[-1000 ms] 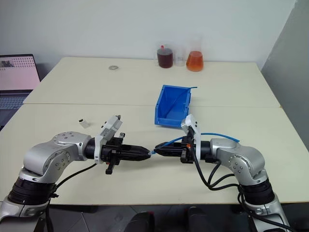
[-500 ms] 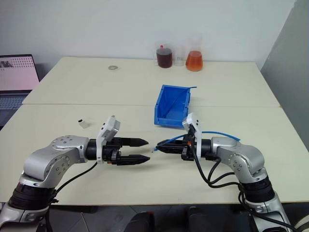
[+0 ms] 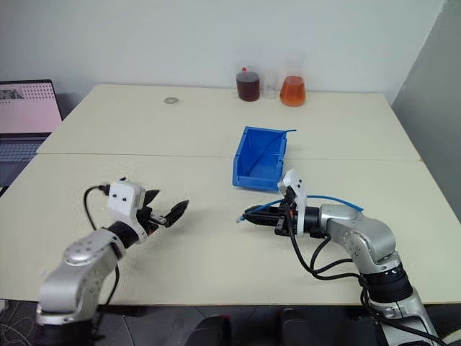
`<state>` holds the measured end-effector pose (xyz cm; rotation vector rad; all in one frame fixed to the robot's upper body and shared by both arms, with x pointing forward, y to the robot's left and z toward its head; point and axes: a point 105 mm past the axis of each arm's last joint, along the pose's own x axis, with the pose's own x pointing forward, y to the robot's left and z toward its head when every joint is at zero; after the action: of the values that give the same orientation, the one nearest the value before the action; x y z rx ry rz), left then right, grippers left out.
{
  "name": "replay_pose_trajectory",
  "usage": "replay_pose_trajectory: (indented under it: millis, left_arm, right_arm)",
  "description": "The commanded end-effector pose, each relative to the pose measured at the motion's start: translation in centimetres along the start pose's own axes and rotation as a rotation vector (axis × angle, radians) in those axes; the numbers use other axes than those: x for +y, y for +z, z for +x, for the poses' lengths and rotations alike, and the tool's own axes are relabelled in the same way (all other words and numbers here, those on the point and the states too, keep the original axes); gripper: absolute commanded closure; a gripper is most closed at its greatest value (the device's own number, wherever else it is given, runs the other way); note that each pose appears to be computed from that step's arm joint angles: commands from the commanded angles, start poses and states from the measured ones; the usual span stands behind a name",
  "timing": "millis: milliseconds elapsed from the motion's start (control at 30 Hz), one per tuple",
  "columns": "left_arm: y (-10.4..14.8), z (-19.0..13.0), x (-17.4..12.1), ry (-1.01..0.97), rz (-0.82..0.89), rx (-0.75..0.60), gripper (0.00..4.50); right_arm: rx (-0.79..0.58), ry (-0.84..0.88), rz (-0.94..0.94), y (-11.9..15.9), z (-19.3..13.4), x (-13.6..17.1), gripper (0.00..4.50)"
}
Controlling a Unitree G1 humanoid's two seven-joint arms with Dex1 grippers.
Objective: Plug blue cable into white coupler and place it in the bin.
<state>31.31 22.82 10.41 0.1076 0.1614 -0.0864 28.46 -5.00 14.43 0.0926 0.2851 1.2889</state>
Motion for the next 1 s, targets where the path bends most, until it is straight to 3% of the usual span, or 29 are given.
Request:
replay_pose_trajectory:
  millis: [33, 233, 433, 1000]
  left_arm:
    - [1.2, -0.1, 3.5, 0.318, -0.036, -0.016, 0.00]
    - [1.0, 1.3, 6.1, 0.525, -0.069, 0.122, 0.00]
    - [0.5, 2.7, 7.8, 0.546, -0.198, 0.219, 0.00]
    - [1.3, 6.0, 9.5, 0.503, -0.215, 0.222, 0.00]
  right_arm:
    - [-0.024, 0.024, -0.042, 0.8, 0.2, 0.4, 4.39]
    - [-0.024, 0.035, -0.050, 1.1, 0.3, 0.4, 4.39]
    - [-0.031, 0.034, -0.057, 1.5, 0.4, 0.5, 4.39]
    - [-0.043, 0.016, -0.057, 1.6, 0.2, 0.6, 4.39]
